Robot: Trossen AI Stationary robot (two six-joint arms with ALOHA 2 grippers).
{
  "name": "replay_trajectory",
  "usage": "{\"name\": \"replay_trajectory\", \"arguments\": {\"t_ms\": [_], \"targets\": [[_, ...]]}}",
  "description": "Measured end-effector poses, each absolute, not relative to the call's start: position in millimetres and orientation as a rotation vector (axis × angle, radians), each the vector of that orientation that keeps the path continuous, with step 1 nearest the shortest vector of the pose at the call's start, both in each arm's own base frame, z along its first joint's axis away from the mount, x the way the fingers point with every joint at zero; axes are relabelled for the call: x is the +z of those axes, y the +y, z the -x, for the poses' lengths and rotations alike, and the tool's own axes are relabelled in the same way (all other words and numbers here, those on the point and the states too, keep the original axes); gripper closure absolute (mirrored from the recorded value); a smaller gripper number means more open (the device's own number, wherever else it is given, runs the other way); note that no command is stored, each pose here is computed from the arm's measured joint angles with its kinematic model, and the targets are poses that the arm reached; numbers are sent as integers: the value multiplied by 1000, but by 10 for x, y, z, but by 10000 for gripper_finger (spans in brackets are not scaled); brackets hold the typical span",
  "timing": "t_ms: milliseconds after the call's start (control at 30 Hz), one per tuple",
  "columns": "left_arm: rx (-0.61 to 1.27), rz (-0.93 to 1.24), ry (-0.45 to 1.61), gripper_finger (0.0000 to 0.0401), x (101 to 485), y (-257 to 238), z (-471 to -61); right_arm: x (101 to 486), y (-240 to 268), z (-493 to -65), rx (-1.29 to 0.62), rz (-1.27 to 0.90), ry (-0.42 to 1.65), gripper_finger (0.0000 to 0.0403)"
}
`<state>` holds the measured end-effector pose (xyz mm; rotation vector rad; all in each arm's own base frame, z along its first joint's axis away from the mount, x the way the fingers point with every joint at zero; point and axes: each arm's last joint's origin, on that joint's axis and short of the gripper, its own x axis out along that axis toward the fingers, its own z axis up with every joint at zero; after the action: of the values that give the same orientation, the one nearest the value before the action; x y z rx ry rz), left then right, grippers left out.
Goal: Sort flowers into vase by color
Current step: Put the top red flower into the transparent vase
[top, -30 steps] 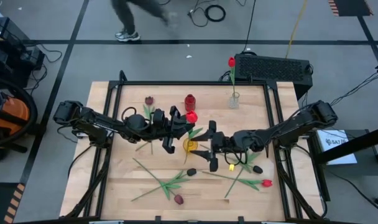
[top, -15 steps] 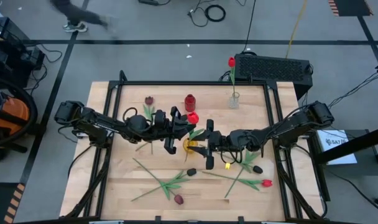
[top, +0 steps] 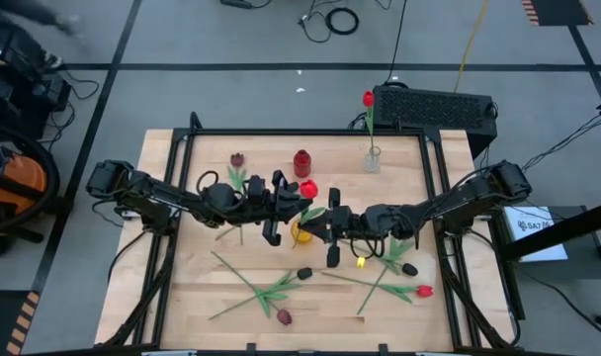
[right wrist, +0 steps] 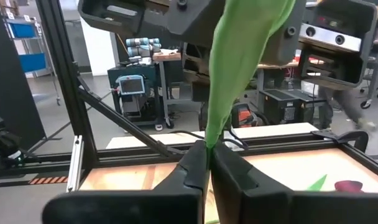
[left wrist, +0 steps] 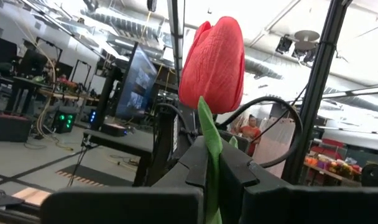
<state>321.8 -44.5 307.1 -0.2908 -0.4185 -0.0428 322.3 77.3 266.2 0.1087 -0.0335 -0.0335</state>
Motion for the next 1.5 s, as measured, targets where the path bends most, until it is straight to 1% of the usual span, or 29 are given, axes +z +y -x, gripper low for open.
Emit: {"name": "replay_trajectory", "arguments": {"t_ms": [100, 167, 333, 533, 633, 733, 833, 1000, 1167, 1267, 1333, 1400, 1500], "targets": [[-41, 288, -397, 366, 3061, -445, -3218, 2643, 773, -3223, -32, -100, -14, 399], [-40, 287, -398, 343, 3063, -443, -3217, 2641, 776, -3223, -29, -101, -12, 399], [-47, 282, -374, 260, 3045, -447, -3224, 2657, 772, -3208, -27, -97, -6, 401], [-112, 269, -361, 156, 3050, -466, -3218, 2777, 739, -3083, -29, -76, 31, 402], [-113, 267, -350, 119, 3040, -467, -3221, 2862, 712, -2979, -30, -67, 61, 402], [-110, 265, -329, 96, 3020, -466, -3229, 2962, 676, -2840, -31, -66, 93, 402], [-106, 255, -304, 83, 2997, -468, -3237, 3060, 650, -2665, -27, -60, 132, 402], [-102, 246, -251, 81, 2951, -467, -3249, 3211, 566, -2396, -72, -58, 157, 403], [-78, 101, -194, 81, 2923, -462, -3239, 3287, 472, -2193, -207, -10, 179, 403], [-70, 115, -137, 81, 2919, -455, -3207, 3259, 421, -2094, -295, 11, 231, 403], [-68, 138, -108, 81, 2939, -445, -3171, 3196, 366, -2026, -393, 1, 242, 403], [-66, 154, -79, 81, 2965, -436, -3125, 3128, 281, -1950, -496, -4, 239, 403], [-63, 155, -37, 81, 2983, -430, -3073, 3090, 125, -1826, -599, -16, 209, 403]]}}
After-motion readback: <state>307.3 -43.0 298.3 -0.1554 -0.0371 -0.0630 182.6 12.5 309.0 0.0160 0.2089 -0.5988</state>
